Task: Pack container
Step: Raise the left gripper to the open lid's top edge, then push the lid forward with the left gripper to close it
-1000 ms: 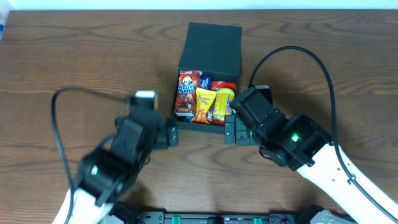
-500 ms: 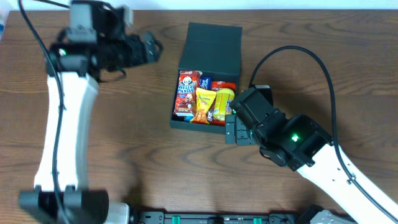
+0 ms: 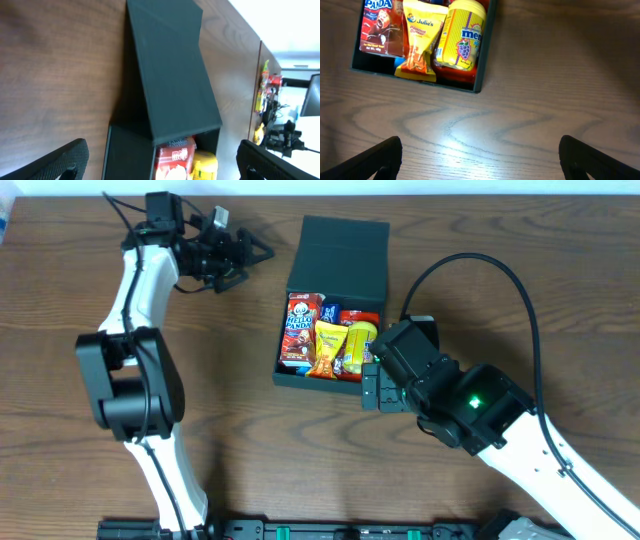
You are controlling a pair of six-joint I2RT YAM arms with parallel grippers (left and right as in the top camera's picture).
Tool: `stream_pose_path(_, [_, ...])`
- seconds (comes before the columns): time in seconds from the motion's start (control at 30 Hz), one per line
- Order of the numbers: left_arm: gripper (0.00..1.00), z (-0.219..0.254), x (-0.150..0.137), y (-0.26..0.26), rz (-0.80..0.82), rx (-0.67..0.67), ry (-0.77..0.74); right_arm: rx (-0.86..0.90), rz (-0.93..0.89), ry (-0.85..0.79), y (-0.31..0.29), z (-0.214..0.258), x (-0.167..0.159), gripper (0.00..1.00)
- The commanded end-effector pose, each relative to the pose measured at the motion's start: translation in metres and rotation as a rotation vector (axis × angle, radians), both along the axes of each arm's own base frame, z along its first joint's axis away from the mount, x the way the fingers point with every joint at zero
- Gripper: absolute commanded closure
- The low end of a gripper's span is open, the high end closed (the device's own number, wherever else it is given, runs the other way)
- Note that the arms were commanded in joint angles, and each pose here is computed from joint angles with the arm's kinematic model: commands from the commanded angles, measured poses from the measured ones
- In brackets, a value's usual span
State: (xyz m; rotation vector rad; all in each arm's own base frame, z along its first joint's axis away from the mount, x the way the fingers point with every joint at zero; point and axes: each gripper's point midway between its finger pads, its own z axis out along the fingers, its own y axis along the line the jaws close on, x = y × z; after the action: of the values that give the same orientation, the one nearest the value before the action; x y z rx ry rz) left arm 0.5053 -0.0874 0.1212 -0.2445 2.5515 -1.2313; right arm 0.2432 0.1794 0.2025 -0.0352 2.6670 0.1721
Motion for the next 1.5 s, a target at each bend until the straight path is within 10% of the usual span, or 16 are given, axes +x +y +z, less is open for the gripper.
stream_pose_path(0.0, [0.05, -0.009, 0.008, -0.01, 0.001, -0.055, 0.018, -0.01, 0.005, -0.021, -0.002, 0.004, 0.0, 0.01])
stream_pose_path(0.7, [0.05, -0.052, 0.029, -0.093, -0.118, -0.081, -0.075, 0.004, 0.002, -0.034, 0.001, 0.006, 0.003, 0.01])
stream_pose_path(1.47, [0.04, 0.037, 0.002, -0.121, -0.434, -0.236, -0.451, -0.01, -0.007, -0.045, 0.001, 0.003, 0.008, 0.01])
